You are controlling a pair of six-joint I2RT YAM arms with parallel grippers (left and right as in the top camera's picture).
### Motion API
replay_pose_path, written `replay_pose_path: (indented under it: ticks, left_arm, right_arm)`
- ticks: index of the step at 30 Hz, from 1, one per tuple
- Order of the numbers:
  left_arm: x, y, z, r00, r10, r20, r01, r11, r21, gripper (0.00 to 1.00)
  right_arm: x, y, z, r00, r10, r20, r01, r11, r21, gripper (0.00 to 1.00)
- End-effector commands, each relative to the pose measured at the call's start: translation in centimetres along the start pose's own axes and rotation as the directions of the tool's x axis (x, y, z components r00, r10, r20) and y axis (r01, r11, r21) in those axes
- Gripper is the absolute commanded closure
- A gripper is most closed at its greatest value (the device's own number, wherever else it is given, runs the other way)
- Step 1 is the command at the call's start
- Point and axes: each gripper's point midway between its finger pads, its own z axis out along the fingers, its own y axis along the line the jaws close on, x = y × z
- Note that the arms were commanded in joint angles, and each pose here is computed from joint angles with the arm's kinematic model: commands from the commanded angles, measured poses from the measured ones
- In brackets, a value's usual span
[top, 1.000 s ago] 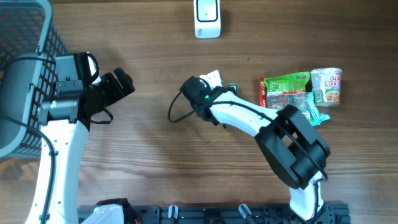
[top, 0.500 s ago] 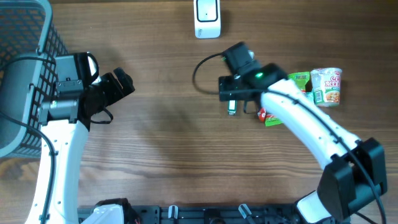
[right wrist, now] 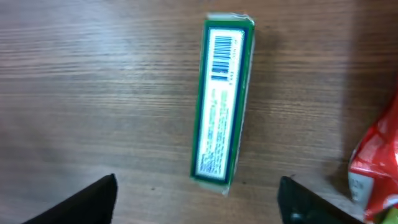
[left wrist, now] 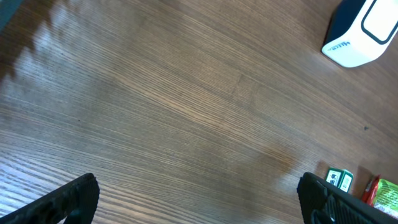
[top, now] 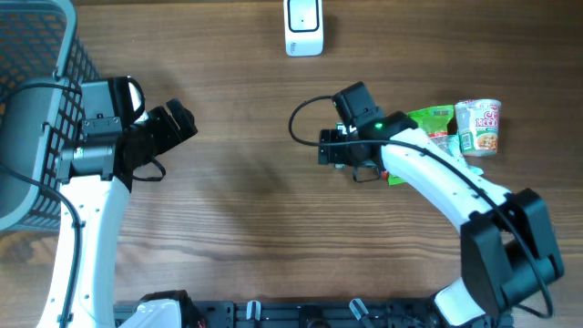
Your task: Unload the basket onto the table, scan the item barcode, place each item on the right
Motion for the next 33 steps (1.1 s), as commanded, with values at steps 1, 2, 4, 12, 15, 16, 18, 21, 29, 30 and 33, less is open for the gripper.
replay_pose_path:
  ticks: [1,2,4,12,15,16,18,21,29,30,33]
  left_arm:
    - [0.1,-0.2,0.1,1.0,0.011,-0.007,-0.011,1.0,0.008,0.0]
    - [0.1,-0.2,0.1,1.0,0.011,-0.007,-0.011,1.0,0.008,0.0]
    - [0.1,-0.2,0.1,1.0,0.011,-0.007,-0.011,1.0,0.008,0.0]
    - [0.1,-0.2,0.1,1.0,0.011,-0.007,-0.011,1.0,0.008,0.0]
    - [0.1,-0.2,0.1,1.0,0.011,-0.007,-0.011,1.0,0.008,0.0]
    - [0.1,-0.2,0.1,1.0,0.011,-0.007,-0.011,1.0,0.008,0.0]
    - [0.1,-0.2,0.1,1.0,0.011,-0.007,-0.011,1.0,0.008,0.0]
    - [0.1,-0.2,0.1,1.0,0.011,-0.007,-0.011,1.0,0.008,0.0]
    - [0.1,-0.2,0.1,1.0,0.011,-0.007,-0.011,1.0,0.008,0.0]
    - [0.1,-0.2,0.1,1.0,0.011,-0.007,-0.011,1.0,0.008,0.0]
    - [0.1,-0.2,0.1,1.0,0.011,-0.007,-0.011,1.0,0.008,0.0]
  right_arm:
    - [1.1,-1.2,2.7,0.999,0.008,-0.046,-0.006,0.999,0.052,0.24]
    - [1.2,-0.7,3.0,0.999,0.008,-0.054,-0.007,1.0,0.026,0.24]
    - [0.9,0.6,3.0,0.998,0.008,-0.057,-0.01,0.999,-0.045,0.27]
    - [-1.2,-2.4,2.8,0.996,-0.077,0.041,0.07,0.988,0.137,0.38]
    - [-0.7,-2.7,3.1,0.993,-0.117,0.022,0.112,0.983,0.147,0.39]
    - [-0.5,-2.8,3.1,0.99,-0.142,0.013,0.138,0.979,0.152,0.4]
    - [-0.6,-3.1,3.0,0.984,-0.177,0.007,0.174,0.97,0.169,0.43]
    - [-0.7,-3.5,2.9,0.979,-0.203,0.006,0.198,0.962,0.189,0.45]
    - [-1.2,-4.6,2.7,0.966,-0.256,0.011,0.245,0.934,0.26,0.5]
    - [-0.9,-3.9,2.8,0.967,-0.254,0.005,0.247,0.944,0.219,0.51]
    - [-0.3,-2.7,3.1,0.968,-0.25,-0.015,0.25,0.958,0.138,0.52]
